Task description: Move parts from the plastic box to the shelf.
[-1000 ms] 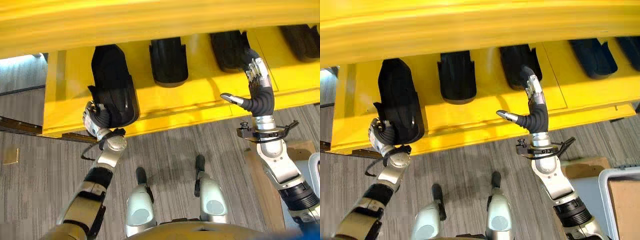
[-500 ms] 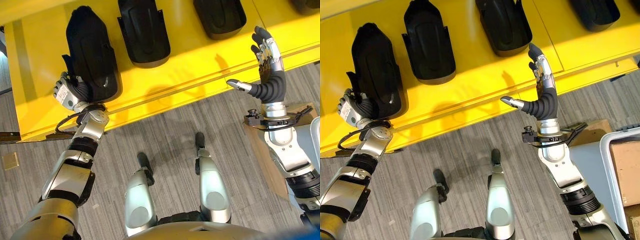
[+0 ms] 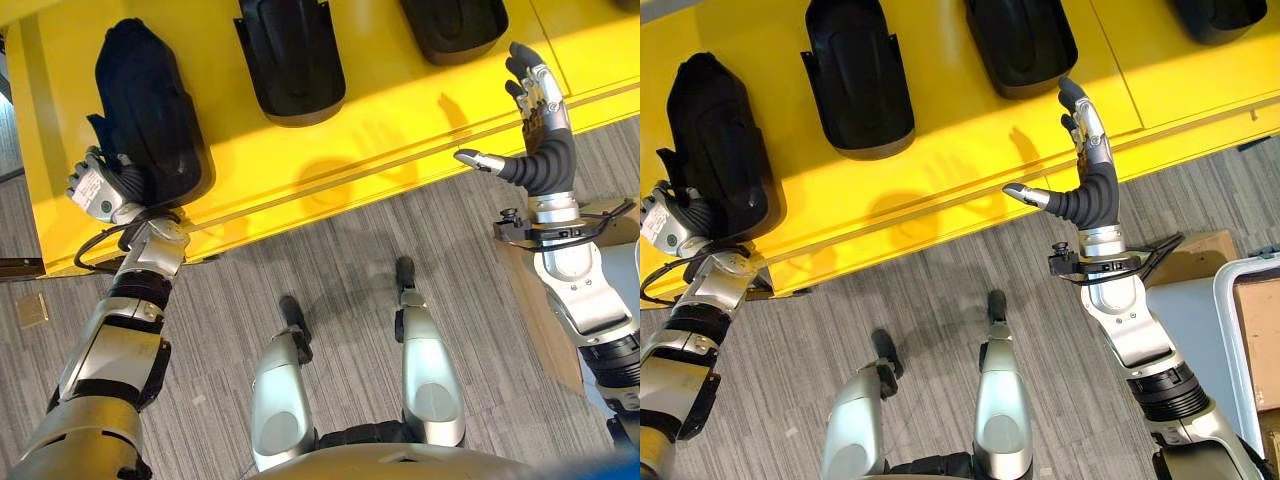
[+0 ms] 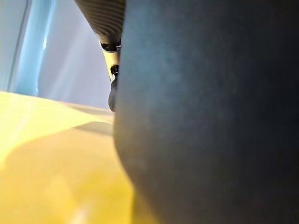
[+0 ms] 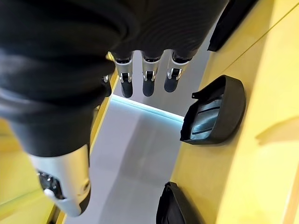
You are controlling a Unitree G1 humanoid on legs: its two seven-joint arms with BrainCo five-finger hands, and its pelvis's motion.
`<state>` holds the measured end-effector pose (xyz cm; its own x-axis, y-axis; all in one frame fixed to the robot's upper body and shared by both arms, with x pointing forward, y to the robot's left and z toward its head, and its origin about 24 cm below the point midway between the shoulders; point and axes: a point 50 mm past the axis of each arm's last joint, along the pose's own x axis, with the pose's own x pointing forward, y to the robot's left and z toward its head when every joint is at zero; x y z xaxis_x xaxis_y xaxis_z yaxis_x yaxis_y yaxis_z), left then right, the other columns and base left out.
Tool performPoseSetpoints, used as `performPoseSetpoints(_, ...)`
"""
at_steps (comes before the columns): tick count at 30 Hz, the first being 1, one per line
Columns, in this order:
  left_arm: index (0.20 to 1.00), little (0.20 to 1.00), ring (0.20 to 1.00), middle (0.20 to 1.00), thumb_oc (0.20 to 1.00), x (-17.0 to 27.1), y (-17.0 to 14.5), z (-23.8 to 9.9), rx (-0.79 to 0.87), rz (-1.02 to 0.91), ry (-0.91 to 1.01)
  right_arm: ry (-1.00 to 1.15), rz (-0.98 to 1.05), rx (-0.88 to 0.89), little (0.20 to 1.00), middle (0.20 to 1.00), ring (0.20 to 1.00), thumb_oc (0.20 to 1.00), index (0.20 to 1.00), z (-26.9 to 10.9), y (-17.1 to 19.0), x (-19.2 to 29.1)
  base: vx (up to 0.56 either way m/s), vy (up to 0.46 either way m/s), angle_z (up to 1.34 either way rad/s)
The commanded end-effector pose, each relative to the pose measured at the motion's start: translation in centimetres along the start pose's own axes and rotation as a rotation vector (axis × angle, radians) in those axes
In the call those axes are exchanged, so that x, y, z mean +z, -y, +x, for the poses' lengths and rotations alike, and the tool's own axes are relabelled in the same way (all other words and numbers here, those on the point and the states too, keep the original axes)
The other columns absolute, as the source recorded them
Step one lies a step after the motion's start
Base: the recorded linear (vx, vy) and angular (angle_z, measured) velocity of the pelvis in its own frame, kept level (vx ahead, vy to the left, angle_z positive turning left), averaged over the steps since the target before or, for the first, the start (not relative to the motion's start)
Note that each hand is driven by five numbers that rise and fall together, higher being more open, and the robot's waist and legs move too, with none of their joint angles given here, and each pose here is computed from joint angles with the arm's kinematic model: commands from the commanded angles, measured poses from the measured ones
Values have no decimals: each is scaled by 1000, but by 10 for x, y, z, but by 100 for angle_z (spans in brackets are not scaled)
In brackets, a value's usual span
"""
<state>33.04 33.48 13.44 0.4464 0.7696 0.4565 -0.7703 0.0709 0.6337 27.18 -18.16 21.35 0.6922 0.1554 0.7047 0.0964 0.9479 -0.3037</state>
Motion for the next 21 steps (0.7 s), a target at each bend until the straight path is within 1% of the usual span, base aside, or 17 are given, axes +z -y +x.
performPoseSetpoints(1, 200, 200, 200, 200, 200, -22, -29, 29, 121, 86, -53, 105, -43, -52, 1000, 1000, 1000, 1000, 1000, 5, 19, 19, -12, 179, 3)
performPoseSetpoints(8, 200, 200, 200, 200, 200, -10, -48, 50, 187, 183, 28, 98, -66, -71, 1000, 1000, 1000, 1000, 1000, 4, 24, 16, 18, 121, 1)
performPoseSetpoints(10, 200, 200, 200, 200, 200, -9, -49, 51, 193, 187, 34, 99, -66, -71, 1000, 1000, 1000, 1000, 1000, 4, 24, 16, -9, 91, 2)
performPoseSetpoints(11, 200, 200, 200, 200, 200, -1, -56, 58, 217, 210, 75, 96, -65, -69, 1000, 1000, 1000, 1000, 1000, 3, 25, 15, -5, 107, -2)
performPoseSetpoints(19, 200, 200, 200, 200, 200, 18, -72, 73, 276, 222, 122, 91, -55, -36, 1000, 1000, 1000, 1000, 1000, 2, 25, 14, 16, 84, -5)
performPoseSetpoints(21, 200, 200, 200, 200, 200, 24, -73, 75, 279, 198, 118, 92, -51, -23, 1000, 1000, 1000, 1000, 1000, 1, 24, 14, 17, 43, -6)
